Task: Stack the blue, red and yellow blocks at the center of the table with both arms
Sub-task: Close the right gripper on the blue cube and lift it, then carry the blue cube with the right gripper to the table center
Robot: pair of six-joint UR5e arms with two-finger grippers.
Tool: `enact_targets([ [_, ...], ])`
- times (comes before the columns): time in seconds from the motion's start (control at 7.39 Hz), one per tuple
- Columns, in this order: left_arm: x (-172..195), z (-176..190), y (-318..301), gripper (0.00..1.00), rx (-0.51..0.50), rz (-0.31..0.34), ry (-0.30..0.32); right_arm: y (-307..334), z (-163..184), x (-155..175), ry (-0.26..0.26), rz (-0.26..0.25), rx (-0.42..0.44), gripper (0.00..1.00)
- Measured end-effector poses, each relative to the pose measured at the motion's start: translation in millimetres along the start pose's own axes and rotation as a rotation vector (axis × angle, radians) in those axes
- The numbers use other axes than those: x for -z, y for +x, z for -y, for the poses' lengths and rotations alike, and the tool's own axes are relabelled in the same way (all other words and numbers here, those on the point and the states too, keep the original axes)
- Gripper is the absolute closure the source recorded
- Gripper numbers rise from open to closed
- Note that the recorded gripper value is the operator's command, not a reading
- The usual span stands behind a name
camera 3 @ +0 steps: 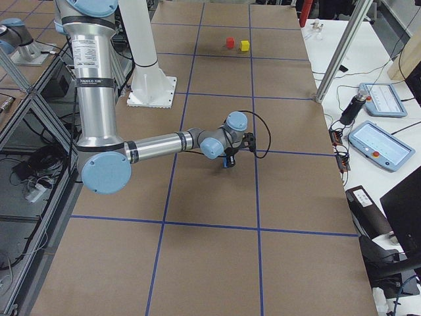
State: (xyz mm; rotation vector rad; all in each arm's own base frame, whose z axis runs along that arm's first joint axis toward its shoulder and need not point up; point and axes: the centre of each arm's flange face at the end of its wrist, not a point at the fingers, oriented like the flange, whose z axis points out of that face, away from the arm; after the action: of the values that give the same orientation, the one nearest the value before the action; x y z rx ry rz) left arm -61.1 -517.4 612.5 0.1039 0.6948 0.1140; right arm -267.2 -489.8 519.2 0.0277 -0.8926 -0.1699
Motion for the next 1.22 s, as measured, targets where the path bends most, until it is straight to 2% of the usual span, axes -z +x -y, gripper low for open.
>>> enact_targets([
  [0.27, 1, 1, 1, 0.00, -0.003, 0.000, 0.002, -94, 80, 42, -0.028, -0.007, -0.043, 1.00],
  [0.41, 1, 2, 1, 0.00, -0.005, 0.000, 0.003, -160, 117, 52, -0.038, -0.027, -0.034, 1.00],
  [0.54, 1, 3, 1, 0.00, -0.005, 0.000, 0.003, -222, 144, 49, -0.048, -0.045, -0.013, 1.00],
  [0.95, 10, 13, 10, 0.00, -0.027, 0.000, 0.023, -355, 185, 14, -0.059, -0.117, 0.001, 1.00],
  [1.22, 11, 20, 21, 0.00, -0.033, -0.002, 0.027, -417, 192, -4, -0.055, -0.127, -0.020, 1.00],
])
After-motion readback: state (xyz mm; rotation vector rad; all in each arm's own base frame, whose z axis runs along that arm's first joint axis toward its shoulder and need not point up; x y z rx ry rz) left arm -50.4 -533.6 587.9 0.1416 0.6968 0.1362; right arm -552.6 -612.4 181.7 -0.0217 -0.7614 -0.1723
